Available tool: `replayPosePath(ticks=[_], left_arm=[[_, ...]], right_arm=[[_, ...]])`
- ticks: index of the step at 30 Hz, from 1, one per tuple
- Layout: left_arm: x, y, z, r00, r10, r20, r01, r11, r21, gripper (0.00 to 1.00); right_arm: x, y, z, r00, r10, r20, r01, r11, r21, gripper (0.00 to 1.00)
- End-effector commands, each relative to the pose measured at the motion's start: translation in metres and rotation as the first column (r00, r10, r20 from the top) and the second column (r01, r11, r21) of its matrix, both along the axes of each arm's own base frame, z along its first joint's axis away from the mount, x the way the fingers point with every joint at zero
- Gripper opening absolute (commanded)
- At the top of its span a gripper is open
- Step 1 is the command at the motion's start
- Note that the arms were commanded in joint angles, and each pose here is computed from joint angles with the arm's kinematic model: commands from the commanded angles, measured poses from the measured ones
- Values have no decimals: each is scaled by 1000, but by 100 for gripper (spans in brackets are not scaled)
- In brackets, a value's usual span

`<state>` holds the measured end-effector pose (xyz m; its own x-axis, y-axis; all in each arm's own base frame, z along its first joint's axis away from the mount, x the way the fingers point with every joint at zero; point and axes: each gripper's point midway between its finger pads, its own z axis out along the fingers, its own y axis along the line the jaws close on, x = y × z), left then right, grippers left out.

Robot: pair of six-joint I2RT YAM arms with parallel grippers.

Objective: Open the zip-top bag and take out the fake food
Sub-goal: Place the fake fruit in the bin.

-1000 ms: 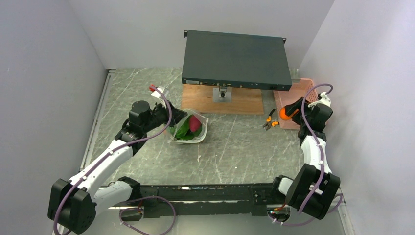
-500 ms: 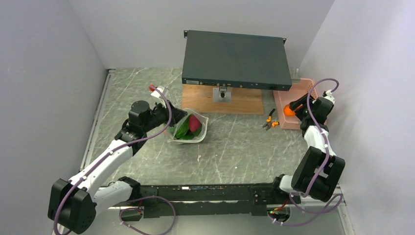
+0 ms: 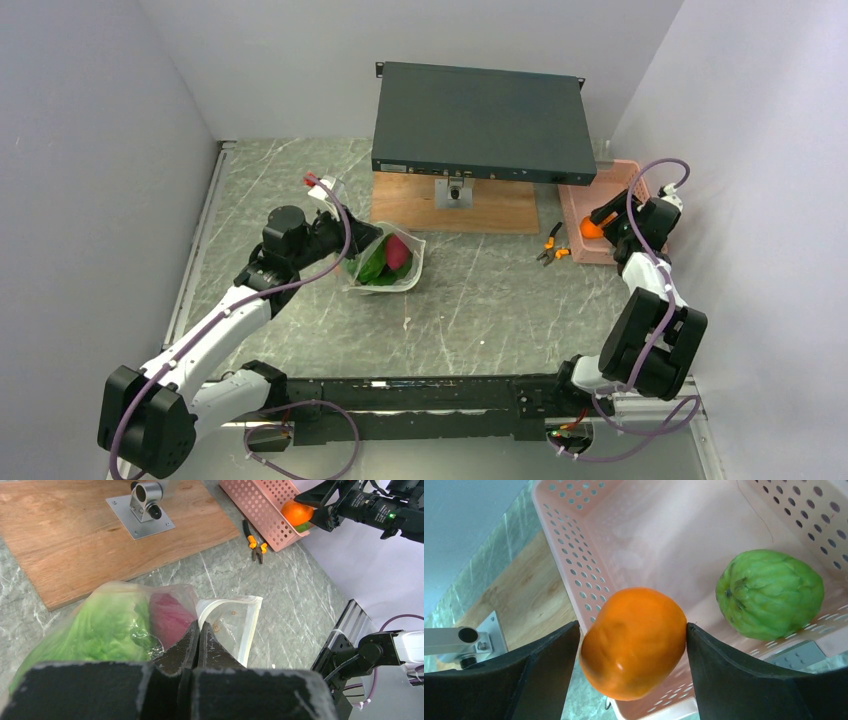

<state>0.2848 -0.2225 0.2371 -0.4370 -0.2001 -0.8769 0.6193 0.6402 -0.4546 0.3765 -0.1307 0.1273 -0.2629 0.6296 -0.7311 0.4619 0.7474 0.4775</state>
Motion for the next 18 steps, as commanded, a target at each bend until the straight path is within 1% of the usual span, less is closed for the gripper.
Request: replayPosePath(ticks=[1, 5, 8, 11, 14, 18], left_arm=[[0, 2, 16, 998, 7, 62, -6, 1000, -19, 0], [-1, 3, 16, 998, 7, 62, -5, 1000, -22, 0], [-2, 3, 16, 998, 4, 62, -2, 1000, -25, 0], [-3, 2, 16, 998, -5, 59, 6, 1000, -26, 0], [-4, 0, 15, 998, -16, 58, 17, 999, -29, 0], [-6, -1, 15, 998, -30, 59, 32, 999, -30, 0]], right_arm=[[11, -6, 25, 997, 18, 72, -14, 999, -51, 81], [9, -3, 26, 997, 37, 71, -33, 998, -61, 86], [7, -1, 28, 996, 59, 70, -54, 996, -76, 88], [5, 2, 36, 992, 101, 76, -92, 989, -118, 88], [0, 11, 46, 981, 174, 85, -157, 972, -174, 88], [-11, 30, 57, 948, 306, 86, -278, 929, -243, 88]])
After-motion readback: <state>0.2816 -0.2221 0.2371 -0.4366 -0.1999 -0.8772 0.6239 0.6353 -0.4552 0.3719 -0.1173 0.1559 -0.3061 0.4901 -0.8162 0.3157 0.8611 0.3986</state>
